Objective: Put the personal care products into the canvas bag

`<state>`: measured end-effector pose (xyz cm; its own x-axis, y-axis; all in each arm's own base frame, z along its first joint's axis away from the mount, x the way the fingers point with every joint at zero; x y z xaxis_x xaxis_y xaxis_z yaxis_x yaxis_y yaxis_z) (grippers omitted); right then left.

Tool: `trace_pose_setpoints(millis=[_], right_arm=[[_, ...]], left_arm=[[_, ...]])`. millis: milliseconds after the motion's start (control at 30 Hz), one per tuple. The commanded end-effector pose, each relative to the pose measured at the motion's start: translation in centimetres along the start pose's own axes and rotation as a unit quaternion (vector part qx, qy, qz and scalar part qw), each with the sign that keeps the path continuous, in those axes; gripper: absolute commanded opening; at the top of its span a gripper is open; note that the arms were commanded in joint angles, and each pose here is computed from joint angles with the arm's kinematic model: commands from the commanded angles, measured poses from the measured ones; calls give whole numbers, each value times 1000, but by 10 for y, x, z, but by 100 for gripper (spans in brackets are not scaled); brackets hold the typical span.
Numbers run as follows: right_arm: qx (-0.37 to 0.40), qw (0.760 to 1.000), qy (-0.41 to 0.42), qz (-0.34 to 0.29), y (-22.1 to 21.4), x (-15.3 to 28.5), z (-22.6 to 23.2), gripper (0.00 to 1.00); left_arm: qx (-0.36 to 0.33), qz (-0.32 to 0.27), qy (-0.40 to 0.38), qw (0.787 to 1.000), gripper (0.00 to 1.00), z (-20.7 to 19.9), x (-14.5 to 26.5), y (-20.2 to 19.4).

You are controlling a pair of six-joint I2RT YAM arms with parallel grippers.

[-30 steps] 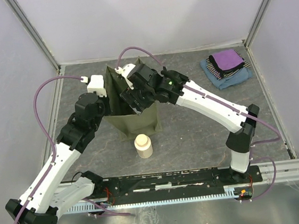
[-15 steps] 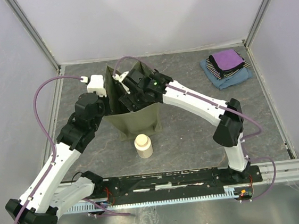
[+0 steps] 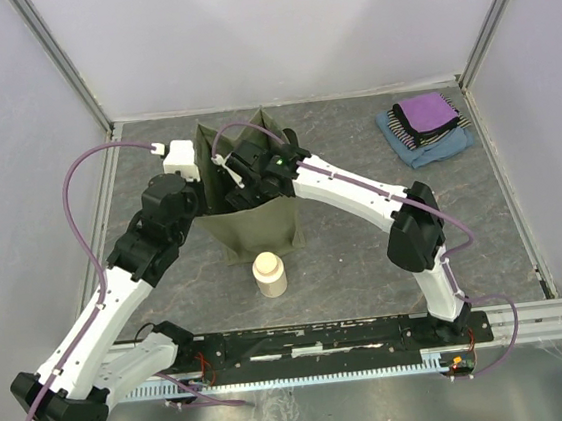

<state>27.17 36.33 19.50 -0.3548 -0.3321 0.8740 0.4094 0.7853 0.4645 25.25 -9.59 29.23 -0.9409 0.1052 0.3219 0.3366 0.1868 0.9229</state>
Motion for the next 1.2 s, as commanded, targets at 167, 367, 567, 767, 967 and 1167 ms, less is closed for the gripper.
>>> trace_pose_setpoints(millis=[167, 367, 567, 767, 967, 1167], right_arm=[[2, 999, -14, -34, 12, 31, -12, 73], [-7, 995, -42, -89, 28, 73, -25, 91], [-25, 985, -83, -151, 38, 126, -39, 100], [-33, 972, -100, -209, 29, 180, -44, 100], [-15, 973, -110, -202, 1, 214, -33, 100], [11, 970, -93, -223, -15, 226, 3, 100]], left_arm=[[18, -50, 4, 999, 12, -3, 1, 27], [17, -39, 10, 999, 11, -2, -1, 20], [27, -34, 5, 999, 11, -3, -3, 14], [25, -35, 7, 999, 11, -2, -2, 14], [25, -36, 15, 999, 11, -1, -4, 13], [21, -43, 21, 999, 11, 1, -4, 17]])
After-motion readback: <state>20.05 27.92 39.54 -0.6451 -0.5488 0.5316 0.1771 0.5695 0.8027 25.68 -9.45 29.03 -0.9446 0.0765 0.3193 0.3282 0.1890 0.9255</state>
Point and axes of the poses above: each gripper's point midway between its finger pads, its own x axis back along the fingers, its own z axis along the line the jaws close on, y = z × x, the point moved 5 cm from there along x, back along the fingers, and after that the axes turned 15 degrees about x, right-handed, at the moved point
